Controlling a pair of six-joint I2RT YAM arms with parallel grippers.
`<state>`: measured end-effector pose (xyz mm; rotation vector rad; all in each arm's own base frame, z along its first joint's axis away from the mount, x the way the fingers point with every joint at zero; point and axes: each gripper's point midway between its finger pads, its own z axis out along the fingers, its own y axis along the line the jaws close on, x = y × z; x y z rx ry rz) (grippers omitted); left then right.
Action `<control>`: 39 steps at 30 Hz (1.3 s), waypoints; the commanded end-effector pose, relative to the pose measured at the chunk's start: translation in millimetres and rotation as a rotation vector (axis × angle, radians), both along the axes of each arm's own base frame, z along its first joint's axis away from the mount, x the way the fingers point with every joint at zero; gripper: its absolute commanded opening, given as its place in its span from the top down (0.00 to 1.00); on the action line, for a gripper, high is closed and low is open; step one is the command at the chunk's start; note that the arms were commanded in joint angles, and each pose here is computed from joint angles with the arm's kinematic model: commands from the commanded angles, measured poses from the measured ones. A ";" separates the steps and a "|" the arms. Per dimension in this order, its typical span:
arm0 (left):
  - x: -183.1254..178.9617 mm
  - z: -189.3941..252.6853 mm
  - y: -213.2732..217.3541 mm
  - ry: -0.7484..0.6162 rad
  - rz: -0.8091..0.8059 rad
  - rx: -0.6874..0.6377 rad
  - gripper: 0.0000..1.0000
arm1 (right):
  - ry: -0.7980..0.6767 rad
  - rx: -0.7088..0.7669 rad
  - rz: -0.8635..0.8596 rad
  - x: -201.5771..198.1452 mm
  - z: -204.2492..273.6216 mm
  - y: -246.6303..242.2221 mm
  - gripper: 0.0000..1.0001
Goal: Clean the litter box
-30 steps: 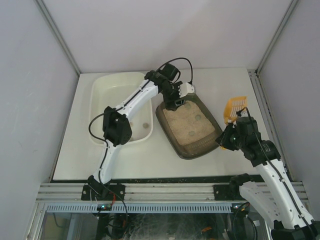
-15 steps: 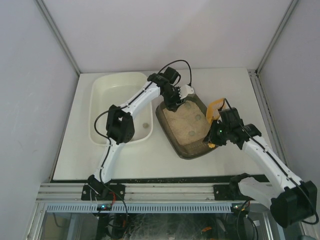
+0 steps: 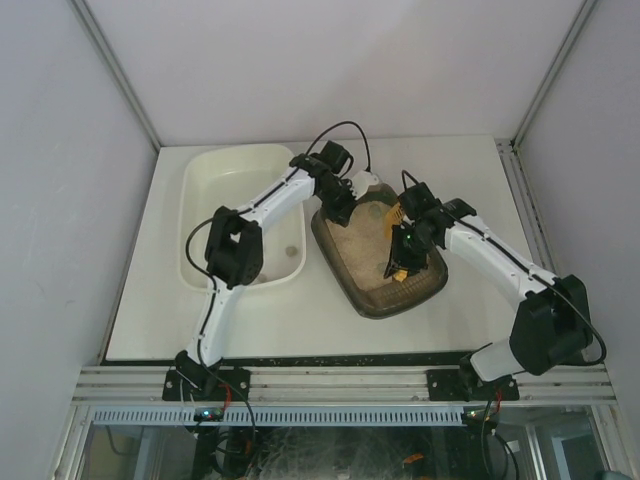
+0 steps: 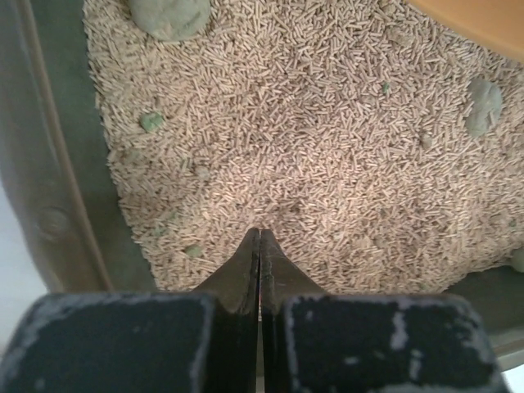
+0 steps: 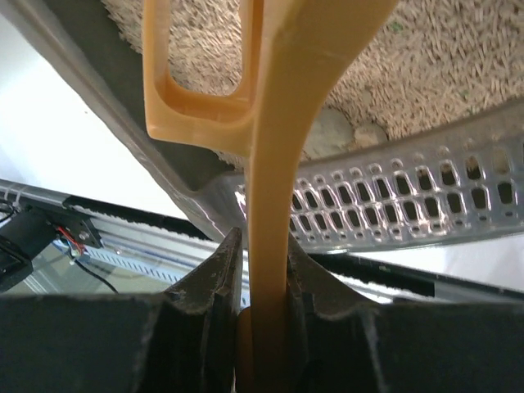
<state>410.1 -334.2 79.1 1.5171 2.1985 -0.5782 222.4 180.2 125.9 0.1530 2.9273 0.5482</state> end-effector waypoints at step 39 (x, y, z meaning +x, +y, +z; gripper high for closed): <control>-22.2 47.1 19.2 0.012 0.344 -0.188 1.00 | 0.265 -0.682 0.135 4.7 -14.3 -54.8 1.00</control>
